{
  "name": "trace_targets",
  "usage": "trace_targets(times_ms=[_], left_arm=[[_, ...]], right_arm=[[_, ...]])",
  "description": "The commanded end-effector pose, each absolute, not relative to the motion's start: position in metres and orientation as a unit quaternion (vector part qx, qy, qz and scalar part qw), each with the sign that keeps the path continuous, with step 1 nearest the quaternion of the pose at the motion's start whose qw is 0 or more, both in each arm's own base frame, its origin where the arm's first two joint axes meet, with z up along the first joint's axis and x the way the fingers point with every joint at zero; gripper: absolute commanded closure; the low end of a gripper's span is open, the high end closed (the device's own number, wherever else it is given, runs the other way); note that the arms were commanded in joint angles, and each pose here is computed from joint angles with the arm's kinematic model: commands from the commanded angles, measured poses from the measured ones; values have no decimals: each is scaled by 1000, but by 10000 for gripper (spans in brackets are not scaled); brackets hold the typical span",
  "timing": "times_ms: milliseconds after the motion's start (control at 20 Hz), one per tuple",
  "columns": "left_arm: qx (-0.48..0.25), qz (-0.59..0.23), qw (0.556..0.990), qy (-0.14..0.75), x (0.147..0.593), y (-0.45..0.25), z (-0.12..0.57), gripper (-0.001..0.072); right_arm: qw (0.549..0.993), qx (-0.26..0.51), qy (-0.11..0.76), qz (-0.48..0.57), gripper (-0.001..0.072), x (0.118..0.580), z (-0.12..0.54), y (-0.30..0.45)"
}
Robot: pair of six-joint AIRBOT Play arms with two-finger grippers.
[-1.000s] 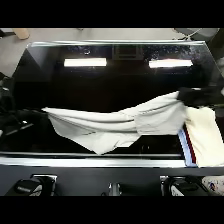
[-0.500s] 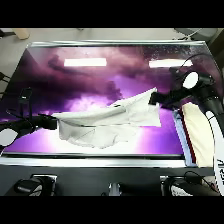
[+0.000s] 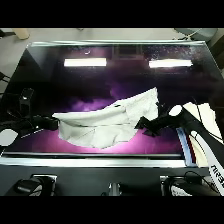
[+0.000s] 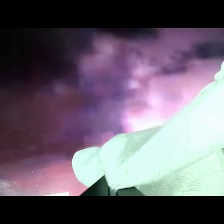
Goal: Fold the shirts.
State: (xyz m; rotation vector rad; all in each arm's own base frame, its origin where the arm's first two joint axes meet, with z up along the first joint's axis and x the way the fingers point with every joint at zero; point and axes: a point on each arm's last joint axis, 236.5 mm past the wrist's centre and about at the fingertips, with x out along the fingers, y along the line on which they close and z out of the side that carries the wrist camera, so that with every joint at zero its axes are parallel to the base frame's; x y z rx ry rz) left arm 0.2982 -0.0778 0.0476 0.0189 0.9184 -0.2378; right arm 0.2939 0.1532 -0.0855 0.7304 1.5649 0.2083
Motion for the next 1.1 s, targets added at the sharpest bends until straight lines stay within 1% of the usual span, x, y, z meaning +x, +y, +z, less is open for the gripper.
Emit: trace_targets(times_ms=[0, 100, 200, 250, 300, 350, 400, 500, 550, 600, 650, 700, 750, 800, 850, 900, 950, 1000, 1050], left_arm=[[5, -115, 889, 442, 298, -79, 48, 681], [5, -115, 890, 441, 298, -79, 49, 680], [2, -114, 892, 437, 300, -79, 55, 680], [2, -114, 893, 435, 301, -79, 58, 681], [4, -114, 895, 432, 302, -79, 61, 680], [7, -115, 896, 429, 303, -79, 65, 680], [13, -115, 897, 427, 304, -78, 68, 680], [36, -105, 902, 416, 309, -69, 83, 681], [56, -94, 910, 401, 314, -61, 104, 681], [76, -78, 921, 374, 320, -51, 139, 681], [88, -63, 936, 336, 326, -43, 183, 681], [88, -54, 954, 281, 327, -38, 242, 681], [77, -52, 972, 217, 321, -37, 304, 681], [57, -53, 987, 142, 305, -36, 373, 681], [42, -56, 995, 72, 282, -35, 433, 681], [34, -56, 998, 20, 259, -31, 476, 681], [18, -58, 998, -22, 237, -28, 507, 680], [2, -64, 997, -46, 222, -28, 525, 681], [-7, -81, 995, -59, 210, -34, 534, 681]], right_arm=[[649, 364, 663, 77, 176, 302, -94, 158], [638, 375, 667, 79, 176, 301, -98, 166], [636, 364, 676, 83, 178, 297, -110, 182], [646, 356, 670, 83, 252, 301, -115, 187], [652, 357, 664, 82, 403, 305, -115, 188], [655, 358, 660, 87, 631, 310, -109, 189], [660, 354, 655, 100, 682, 317, -98, 189], [699, 314, 623, 157, 683, 341, -47, 187], [736, 288, 587, 177, 683, 359, -3, 176], [781, 255, 537, 192, 683, 377, 51, 162], [832, 214, 469, 207, 683, 390, 118, 147], [884, 171, 380, 212, 683, 392, 201, 129], [929, 132, 282, 202, 683, 378, 288, 111], [960, 98, 185, 187, 683, 352, 364, 95], [979, 65, 99, 165, 683, 315, 426, 81], [988, 52, 23, 144, 683, 272, 476, 69], [990, 65, -33, 124, 683, 234, 508, 57], [988, 85, -63, 116, 683, 208, 522, 51], [987, 96, -71, 111, 683, 189, 525, 48]])
